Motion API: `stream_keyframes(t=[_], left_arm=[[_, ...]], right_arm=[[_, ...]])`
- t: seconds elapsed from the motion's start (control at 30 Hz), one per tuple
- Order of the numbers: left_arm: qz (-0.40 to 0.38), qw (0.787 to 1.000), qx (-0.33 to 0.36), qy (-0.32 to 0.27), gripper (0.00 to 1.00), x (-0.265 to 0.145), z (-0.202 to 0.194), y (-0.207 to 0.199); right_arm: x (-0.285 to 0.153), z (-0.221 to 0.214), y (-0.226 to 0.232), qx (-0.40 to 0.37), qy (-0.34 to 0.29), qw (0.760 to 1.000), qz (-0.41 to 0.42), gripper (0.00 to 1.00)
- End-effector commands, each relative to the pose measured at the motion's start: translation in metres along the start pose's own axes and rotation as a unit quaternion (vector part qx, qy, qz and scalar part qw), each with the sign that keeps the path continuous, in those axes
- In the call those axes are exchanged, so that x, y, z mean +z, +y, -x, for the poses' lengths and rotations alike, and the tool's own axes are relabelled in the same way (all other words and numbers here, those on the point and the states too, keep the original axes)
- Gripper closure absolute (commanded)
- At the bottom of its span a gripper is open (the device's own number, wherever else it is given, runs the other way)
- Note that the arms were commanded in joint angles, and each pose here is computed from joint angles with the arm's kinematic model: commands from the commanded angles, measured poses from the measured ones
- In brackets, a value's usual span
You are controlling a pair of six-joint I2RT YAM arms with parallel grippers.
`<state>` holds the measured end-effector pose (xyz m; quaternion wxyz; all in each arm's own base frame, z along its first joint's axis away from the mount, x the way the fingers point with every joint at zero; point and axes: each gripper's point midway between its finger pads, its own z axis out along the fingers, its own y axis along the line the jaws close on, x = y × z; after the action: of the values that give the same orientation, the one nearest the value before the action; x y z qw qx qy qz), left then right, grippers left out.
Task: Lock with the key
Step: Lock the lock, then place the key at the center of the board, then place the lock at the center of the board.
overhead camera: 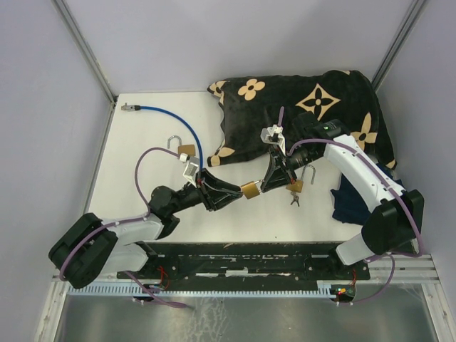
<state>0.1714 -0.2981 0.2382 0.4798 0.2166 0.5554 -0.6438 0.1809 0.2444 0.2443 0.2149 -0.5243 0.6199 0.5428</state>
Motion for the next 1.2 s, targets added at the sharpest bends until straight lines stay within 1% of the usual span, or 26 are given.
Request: stream_keyframes(t=[0.0, 0.07, 0.17, 0.27, 0.37, 0.53, 0.67, 0.93, 1.03, 1.17], left_arm=[[-0.020, 1.000, -0.002, -0.008, 0.57, 0.005, 0.010, -0.009], [-0.019, 1.000, -0.002, -0.007, 0.61, 0.005, 0.010, -0.008], [-0.022, 1.000, 0.000, -0.004, 0.79, 0.006, 0.009, -0.009], [-0.021, 1.000, 0.004, 0.003, 0.86, 0.005, 0.006, -0.008], [-0.018, 1.000, 0.014, 0.012, 0.96, 0.003, 0.002, -0.006], [-0.009, 0.999, 0.044, 0.014, 0.97, -0.007, 0.003, -0.006], [0.016, 0.997, 0.071, 0.013, 0.97, -0.019, 0.007, 0.000], [0.061, 0.995, 0.083, 0.010, 0.97, -0.041, 0.015, 0.015], [0.092, 0.992, 0.082, -0.002, 0.97, -0.051, 0.021, 0.026], [0.173, 0.982, 0.073, -0.037, 0.97, -0.065, 0.037, 0.049]], right_arm=[[-0.003, 0.025, 0.010, -0.031, -0.039, 0.999, 0.021, 0.98], [-0.003, 0.025, 0.009, -0.030, -0.038, 0.999, 0.021, 0.98], [-0.002, 0.025, 0.009, -0.029, -0.039, 0.999, 0.022, 0.98], [-0.002, 0.026, 0.010, -0.027, -0.040, 0.999, 0.023, 0.98], [-0.002, 0.025, 0.010, -0.026, -0.040, 0.999, 0.024, 0.98], [-0.003, 0.026, 0.009, -0.027, -0.040, 0.999, 0.023, 0.98], [-0.005, 0.025, 0.010, -0.029, -0.040, 0.999, 0.020, 0.98], [-0.007, 0.023, 0.006, -0.029, -0.037, 0.999, 0.016, 0.98], [-0.010, 0.023, 0.002, -0.025, -0.038, 0.999, 0.010, 0.98], [-0.011, 0.021, -0.013, -0.004, -0.038, 0.999, -0.008, 0.98]])
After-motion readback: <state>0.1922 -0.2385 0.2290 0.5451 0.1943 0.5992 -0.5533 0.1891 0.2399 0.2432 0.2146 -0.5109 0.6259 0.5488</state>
